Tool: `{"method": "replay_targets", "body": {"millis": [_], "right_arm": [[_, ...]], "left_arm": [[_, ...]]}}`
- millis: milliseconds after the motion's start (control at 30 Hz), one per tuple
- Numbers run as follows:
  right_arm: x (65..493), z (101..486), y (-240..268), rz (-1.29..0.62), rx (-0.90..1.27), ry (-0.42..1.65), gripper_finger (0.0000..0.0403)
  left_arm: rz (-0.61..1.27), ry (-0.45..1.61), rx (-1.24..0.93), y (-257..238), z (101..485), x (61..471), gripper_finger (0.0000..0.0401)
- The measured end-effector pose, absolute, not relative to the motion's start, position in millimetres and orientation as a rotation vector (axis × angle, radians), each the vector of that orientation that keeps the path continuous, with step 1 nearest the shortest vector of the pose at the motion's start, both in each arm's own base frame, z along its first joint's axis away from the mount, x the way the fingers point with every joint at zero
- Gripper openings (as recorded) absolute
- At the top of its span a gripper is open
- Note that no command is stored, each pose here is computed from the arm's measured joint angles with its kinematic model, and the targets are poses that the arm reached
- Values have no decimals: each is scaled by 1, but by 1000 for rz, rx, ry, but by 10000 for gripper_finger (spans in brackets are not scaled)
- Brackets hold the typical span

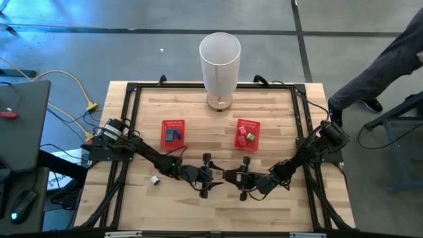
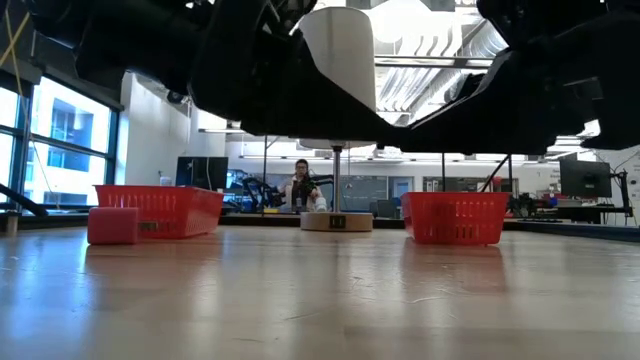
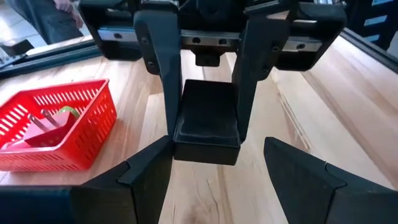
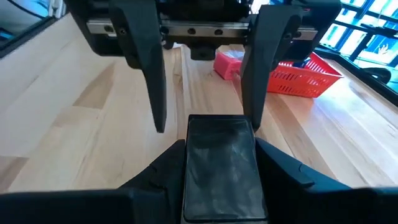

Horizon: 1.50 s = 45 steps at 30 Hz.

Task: Pick & Place Office items
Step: Put the black digital timer into the left red bin

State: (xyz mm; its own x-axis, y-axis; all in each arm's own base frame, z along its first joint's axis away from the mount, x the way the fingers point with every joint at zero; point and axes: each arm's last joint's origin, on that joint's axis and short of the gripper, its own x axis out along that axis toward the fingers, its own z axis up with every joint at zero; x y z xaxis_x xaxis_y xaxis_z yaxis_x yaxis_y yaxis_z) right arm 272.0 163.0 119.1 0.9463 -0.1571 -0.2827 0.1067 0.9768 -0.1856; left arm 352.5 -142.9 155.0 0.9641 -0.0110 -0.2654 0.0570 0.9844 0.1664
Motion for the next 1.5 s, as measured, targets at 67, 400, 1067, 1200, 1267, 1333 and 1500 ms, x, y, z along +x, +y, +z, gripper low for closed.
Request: {"method": "replay_targets", "body": {"millis": [67, 400, 1067, 1200, 1267, 1333, 1500], "right_arm": [[272, 119, 163, -127, -167, 298, 140], [273, 122, 164, -107, -157, 275, 140], [272, 121, 164, -106, -169, 290, 140], [273, 121, 165, -96, -167, 291, 140], [273, 121, 165, -87, -165, 292, 140], [273, 121, 165, -84, -164, 292, 140], [273, 121, 165, -78, -161, 293, 140]], "left_arm": [[-29, 261, 173, -143, 153, 353, 244], [-10, 236, 179, -139, 146, 358, 244], [-42, 206, 219, -148, 149, 356, 244], [-45, 207, 218, -148, 149, 355, 239], [-46, 208, 218, -148, 149, 355, 231], [-46, 208, 219, -148, 149, 355, 220], [-45, 209, 219, -148, 149, 355, 183]]}}
